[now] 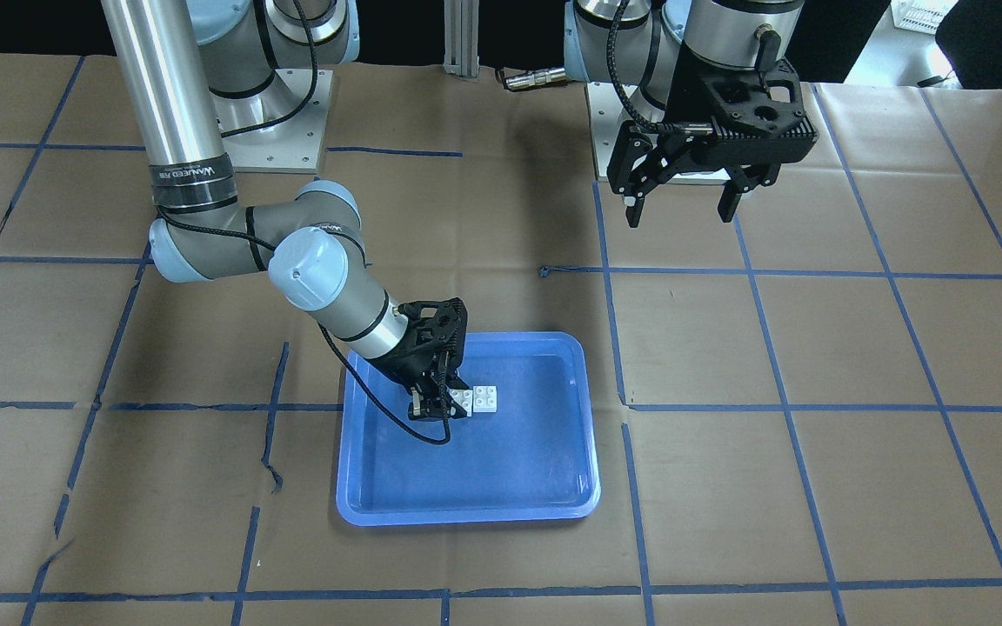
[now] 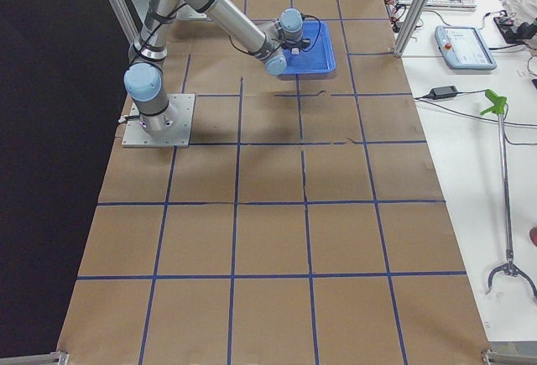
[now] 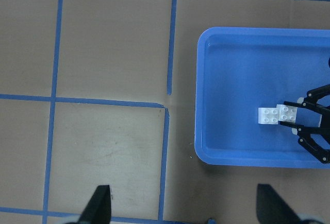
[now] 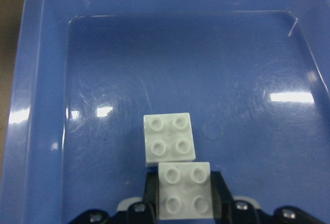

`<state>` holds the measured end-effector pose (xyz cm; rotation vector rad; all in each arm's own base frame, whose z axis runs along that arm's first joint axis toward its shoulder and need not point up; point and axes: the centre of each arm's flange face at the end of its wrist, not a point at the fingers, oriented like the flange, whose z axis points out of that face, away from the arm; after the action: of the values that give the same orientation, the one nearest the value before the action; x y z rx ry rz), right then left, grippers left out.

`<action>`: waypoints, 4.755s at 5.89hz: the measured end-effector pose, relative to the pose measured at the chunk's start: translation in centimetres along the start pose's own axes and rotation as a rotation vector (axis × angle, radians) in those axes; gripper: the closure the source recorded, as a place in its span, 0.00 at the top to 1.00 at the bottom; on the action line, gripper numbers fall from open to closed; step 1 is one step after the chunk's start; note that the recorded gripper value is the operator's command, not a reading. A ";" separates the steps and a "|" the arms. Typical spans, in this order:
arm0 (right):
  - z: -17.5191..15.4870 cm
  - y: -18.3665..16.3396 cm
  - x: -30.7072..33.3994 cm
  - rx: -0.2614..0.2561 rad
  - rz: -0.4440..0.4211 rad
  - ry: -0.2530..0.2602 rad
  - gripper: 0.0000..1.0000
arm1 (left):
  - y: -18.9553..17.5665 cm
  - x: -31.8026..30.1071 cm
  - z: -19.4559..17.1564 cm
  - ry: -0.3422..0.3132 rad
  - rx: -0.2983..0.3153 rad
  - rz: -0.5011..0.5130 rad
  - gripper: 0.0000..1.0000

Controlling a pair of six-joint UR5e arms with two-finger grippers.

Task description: Assemble white blocks and place on blue tray

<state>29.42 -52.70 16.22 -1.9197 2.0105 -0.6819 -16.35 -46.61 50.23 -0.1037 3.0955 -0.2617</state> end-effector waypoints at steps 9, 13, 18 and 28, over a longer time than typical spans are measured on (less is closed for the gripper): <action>0.3 -0.1 -0.4 0.001 0.005 -0.011 0.52 | 0.0 0.0 0.0 0.000 -0.001 0.000 0.99; 0.4 -0.3 -0.5 0.003 0.004 -0.016 0.56 | 0.0 0.0 0.0 -0.001 -0.001 0.000 0.99; 0.0 -0.6 -0.2 0.004 0.029 -0.007 1.00 | 0.0 0.0 0.0 -0.001 0.001 -0.001 0.99; -27.3 -2.3 6.1 -0.463 0.984 0.089 1.00 | 0.0 0.1 0.2 -0.002 -0.002 0.002 0.99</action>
<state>17.08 -54.85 41.31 -0.7986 2.9269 -0.0349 -16.41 -46.63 50.05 -0.1012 3.0943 -0.2579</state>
